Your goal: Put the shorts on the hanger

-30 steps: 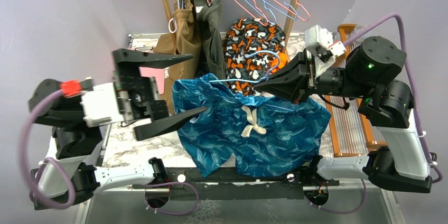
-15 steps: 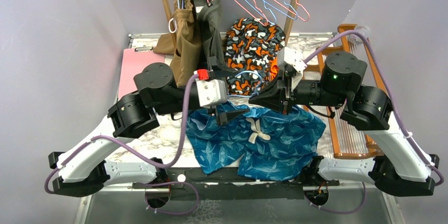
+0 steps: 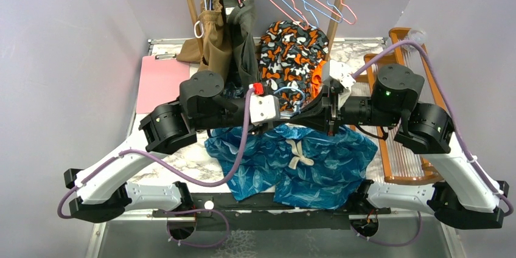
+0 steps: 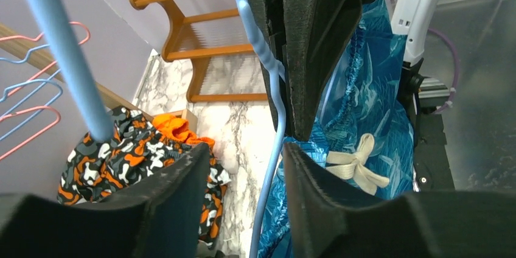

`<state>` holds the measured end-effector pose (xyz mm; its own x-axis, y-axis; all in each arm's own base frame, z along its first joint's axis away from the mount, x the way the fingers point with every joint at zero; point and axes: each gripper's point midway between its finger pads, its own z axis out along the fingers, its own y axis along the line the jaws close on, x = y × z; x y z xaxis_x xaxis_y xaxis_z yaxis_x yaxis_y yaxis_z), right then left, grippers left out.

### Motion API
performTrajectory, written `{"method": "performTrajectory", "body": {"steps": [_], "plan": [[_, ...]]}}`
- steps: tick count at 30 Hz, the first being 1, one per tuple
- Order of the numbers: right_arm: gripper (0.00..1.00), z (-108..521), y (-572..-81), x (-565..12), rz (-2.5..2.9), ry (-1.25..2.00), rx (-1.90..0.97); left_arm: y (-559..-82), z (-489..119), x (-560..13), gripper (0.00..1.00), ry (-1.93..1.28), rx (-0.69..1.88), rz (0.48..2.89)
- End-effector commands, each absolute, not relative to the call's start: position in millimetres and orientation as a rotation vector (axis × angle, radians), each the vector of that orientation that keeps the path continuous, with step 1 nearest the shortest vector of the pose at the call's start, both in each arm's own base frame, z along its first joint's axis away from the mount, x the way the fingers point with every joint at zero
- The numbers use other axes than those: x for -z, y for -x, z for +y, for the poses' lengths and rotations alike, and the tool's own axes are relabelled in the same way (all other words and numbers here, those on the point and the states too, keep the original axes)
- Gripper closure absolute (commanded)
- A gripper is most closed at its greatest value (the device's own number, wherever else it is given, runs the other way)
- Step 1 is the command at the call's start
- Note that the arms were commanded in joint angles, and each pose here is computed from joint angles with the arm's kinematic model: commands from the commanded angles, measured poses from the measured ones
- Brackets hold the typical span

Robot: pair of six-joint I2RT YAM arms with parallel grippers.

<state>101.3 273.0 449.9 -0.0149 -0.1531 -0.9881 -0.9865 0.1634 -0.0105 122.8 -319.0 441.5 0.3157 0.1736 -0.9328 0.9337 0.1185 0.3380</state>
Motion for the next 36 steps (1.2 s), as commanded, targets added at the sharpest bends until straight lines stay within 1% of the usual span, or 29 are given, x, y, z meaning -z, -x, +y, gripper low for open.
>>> {"method": "performTrajectory", "body": {"steps": [1,8,9,10,13,15,16,18,22,26,32,34,36], "plan": [[0.99,270,-97,-457,1.344,1.198,-1.014,-123,-320,-430,0.56,-1.383,0.765,1.148],[0.99,270,-97,-447,1.376,1.202,-1.018,-126,-320,-426,0.98,-1.385,0.753,1.155],[0.98,269,-96,-447,1.377,1.202,-1.021,-125,-319,-426,1.0,-1.381,0.753,1.154],[0.93,269,-95,-446,1.38,1.201,-1.026,-125,-318,-425,1.0,-1.379,0.752,1.155],[0.7,266,-90,-445,1.381,1.193,-1.048,-122,-317,-424,1.0,-1.374,0.767,1.142],[0.58,265,-88,-442,1.383,1.178,-1.068,-119,-317,-426,1.0,-1.371,0.786,1.124],[0.55,265,-87,-441,1.383,1.164,-1.08,-117,-316,-427,1.0,-1.37,0.797,1.115],[0.52,265,-85,-441,1.374,1.136,-1.109,-112,-316,-429,1.0,-1.374,0.818,1.095],[0.51,270,-83,-447,1.339,1.081,-1.17,-105,-317,-433,1.0,-1.384,0.854,1.065],[0.51,272,-89,-455,1.32,1.03,-1.171,-96,-319,-438,1.0,-1.395,0.906,1.039],[0.54,278,-90,-463,1.302,1.02,-1.194,-89,-318,-445,1.0,-1.396,0.945,1.014],[0.6,281,-91,-463,1.301,1.021,-1.205,-87,-318,-447,1.0,-1.397,0.955,1.005],[0.72,283,-90,-462,1.301,1.026,-1.214,-86,-318,-449,1.0,-1.394,0.961,0.998]]}}
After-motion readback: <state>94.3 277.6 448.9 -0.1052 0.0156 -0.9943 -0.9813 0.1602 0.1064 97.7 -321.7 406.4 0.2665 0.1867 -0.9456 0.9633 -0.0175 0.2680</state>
